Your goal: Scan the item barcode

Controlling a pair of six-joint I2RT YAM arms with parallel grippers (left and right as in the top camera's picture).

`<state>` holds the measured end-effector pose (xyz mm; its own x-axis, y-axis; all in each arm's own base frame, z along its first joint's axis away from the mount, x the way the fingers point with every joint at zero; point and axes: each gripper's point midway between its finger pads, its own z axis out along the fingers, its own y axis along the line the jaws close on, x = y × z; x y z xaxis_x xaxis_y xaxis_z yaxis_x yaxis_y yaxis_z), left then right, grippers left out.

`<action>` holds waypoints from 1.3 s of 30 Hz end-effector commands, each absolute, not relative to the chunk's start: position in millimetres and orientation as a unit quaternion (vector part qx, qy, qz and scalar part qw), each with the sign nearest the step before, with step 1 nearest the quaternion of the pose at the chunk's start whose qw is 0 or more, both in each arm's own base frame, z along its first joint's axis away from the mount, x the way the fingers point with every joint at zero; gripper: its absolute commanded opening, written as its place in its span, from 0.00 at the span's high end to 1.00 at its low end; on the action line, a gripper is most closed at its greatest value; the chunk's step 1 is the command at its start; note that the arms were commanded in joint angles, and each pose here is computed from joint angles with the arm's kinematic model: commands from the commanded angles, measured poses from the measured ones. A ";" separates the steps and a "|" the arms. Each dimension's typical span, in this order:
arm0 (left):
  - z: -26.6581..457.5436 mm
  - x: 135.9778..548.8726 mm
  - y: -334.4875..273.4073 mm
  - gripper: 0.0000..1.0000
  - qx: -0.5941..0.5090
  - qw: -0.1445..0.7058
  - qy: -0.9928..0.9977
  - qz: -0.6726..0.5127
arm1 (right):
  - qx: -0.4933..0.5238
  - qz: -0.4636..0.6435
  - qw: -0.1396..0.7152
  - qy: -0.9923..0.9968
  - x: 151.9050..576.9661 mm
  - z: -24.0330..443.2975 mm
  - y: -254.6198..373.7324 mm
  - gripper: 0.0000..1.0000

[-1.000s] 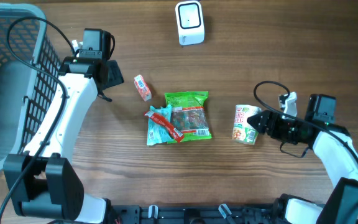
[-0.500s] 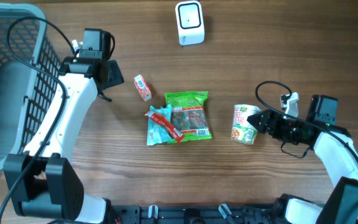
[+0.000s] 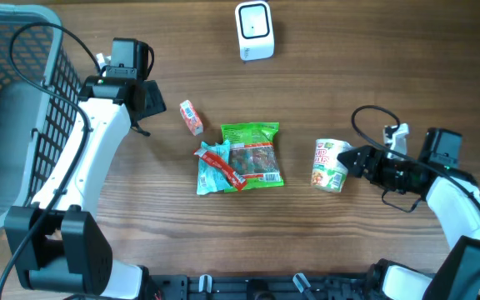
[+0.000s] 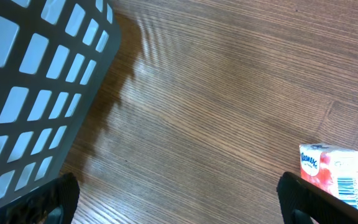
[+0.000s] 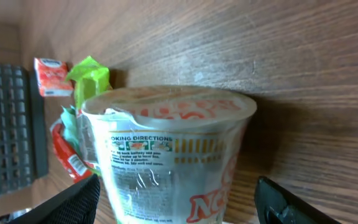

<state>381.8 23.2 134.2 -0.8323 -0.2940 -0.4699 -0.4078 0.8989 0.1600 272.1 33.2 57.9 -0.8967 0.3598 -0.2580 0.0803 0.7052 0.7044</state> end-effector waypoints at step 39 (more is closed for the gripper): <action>136.7 381.4 26.6 0.00 -0.182 0.226 0.947 0.135 | 0.120 0.334 0.166 0.920 253.5 40.4 34.6 0.37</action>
